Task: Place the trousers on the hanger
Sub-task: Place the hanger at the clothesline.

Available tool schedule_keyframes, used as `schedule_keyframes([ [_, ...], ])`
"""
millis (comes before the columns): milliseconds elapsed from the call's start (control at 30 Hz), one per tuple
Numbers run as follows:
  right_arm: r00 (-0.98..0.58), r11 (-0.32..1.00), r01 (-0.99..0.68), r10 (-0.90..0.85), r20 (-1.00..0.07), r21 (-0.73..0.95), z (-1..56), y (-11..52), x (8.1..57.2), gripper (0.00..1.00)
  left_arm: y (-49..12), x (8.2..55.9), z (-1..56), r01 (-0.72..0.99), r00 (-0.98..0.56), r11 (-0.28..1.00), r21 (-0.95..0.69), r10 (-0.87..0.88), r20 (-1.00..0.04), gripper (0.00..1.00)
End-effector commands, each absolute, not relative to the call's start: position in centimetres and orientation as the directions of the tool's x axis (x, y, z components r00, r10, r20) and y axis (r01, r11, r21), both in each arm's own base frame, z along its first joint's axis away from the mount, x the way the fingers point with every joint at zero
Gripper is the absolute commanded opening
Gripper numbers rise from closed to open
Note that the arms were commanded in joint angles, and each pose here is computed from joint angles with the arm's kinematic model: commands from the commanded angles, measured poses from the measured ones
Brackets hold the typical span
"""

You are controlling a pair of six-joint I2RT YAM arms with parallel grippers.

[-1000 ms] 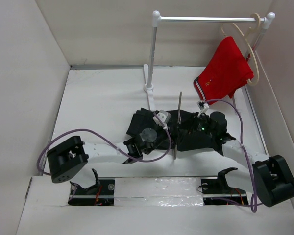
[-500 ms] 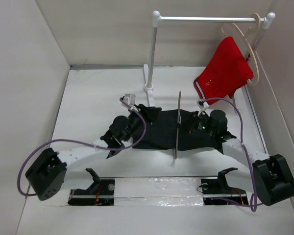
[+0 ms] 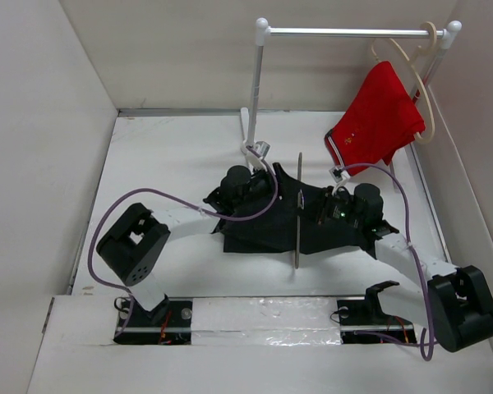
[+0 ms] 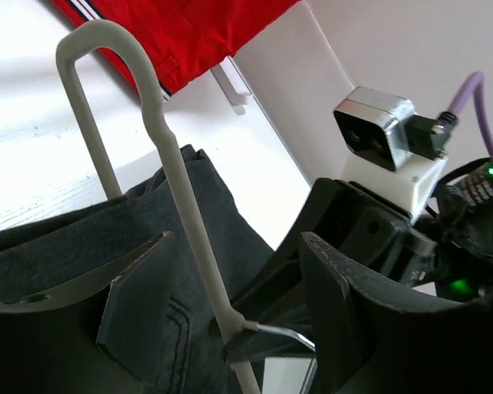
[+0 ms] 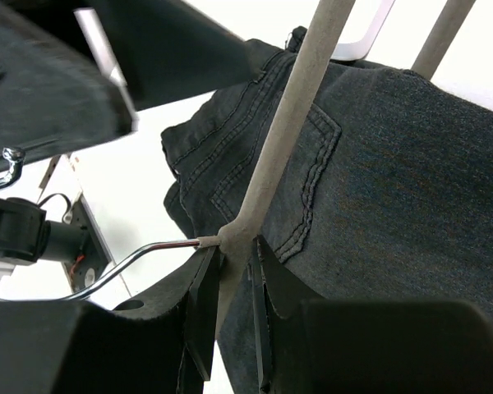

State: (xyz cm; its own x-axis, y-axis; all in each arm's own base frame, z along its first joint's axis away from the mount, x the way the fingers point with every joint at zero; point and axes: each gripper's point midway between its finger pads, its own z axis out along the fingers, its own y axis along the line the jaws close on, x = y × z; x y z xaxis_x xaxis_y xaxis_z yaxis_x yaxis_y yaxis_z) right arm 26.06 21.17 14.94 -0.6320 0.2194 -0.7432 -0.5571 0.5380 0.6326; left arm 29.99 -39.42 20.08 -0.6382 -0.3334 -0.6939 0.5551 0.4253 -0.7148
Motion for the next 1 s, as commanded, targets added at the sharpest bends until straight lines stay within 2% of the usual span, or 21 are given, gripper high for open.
schedule_keyframes([
  [0,-0.524,0.465,-0.684,0.222,-0.822,0.561,19.8,22.2,26.5,0.0,-40.8,30.3,21.7,0.59,-0.638,0.362,-0.722,-0.339,-0.692,0.57],
  [133,-0.525,0.456,-0.687,0.225,-0.82,0.565,20.0,22.5,26.2,0.0,-41.5,31.0,20.4,0.572,-0.653,0.383,-0.726,-0.323,-0.685,0.56],
  [300,-0.525,0.458,-0.684,0.23,-0.819,0.567,20.0,22.4,26.3,0.0,-42.7,30.7,19.9,0.575,-0.677,0.348,-0.74,-0.305,-0.67,0.49],
  [400,-0.525,0.454,-0.689,0.226,-0.821,0.565,20.0,22.6,26.4,0.0,-42.8,30.6,19.3,0.559,-0.691,0.334,-0.759,-0.318,-0.649,0.36],
  [433,-0.523,0.457,-0.685,0.234,-0.819,0.568,20.0,22.5,26.6,0.0,-42.9,30.5,19.0,0.547,-0.705,0.322,-0.773,-0.321,-0.633,0.25],
  [500,-0.53,0.464,-0.676,0.233,-0.815,0.572,19.5,22.5,26.8,0.0,-42.9,30.4,18.9,0.541,-0.711,0.311,-0.781,-0.327,-0.622,0.15],
  [567,-0.537,0.463,-0.674,0.227,-0.812,0.576,19.1,22.6,26.8,0.0,-42.7,30.3,18.9,0.532,-0.714,0.299,-0.792,-0.344,-0.609,0.0],
  [667,-0.526,0.474,-0.672,0.236,-0.817,0.569,18.9,22.5,26.7,0.01,-42.7,30.3,18.9,0.518,-0.72,0.3,-0.801,-0.352,-0.598,0.0],
  [700,-0.527,0.486,-0.664,0.234,-0.817,0.568,18.7,22.4,26.8,0.15,-42.6,30.4,19.1,0.515,-0.718,0.302,-0.802,-0.359,-0.596,0.0],
  [833,-0.499,0.507,-0.673,0.227,-0.836,0.539,19.1,22.2,26.5,0.49,-42.2,31.1,19.0,0.46,-0.724,0.327,-0.826,-0.401,-0.562,0.0],
  [900,-0.484,0.529,-0.683,0.191,-0.854,0.505,18.9,22.3,25.9,0.56,-41.9,31.5,19.0,0.426,-0.737,0.322,-0.845,-0.418,-0.531,0.0],
  [967,-0.475,0.564,-0.674,0.163,-0.865,0.477,18.5,21.9,25.9,0.58,-41.6,31.6,18.9,0.4,-0.737,0.322,-0.858,-0.444,-0.51,0.0],
])
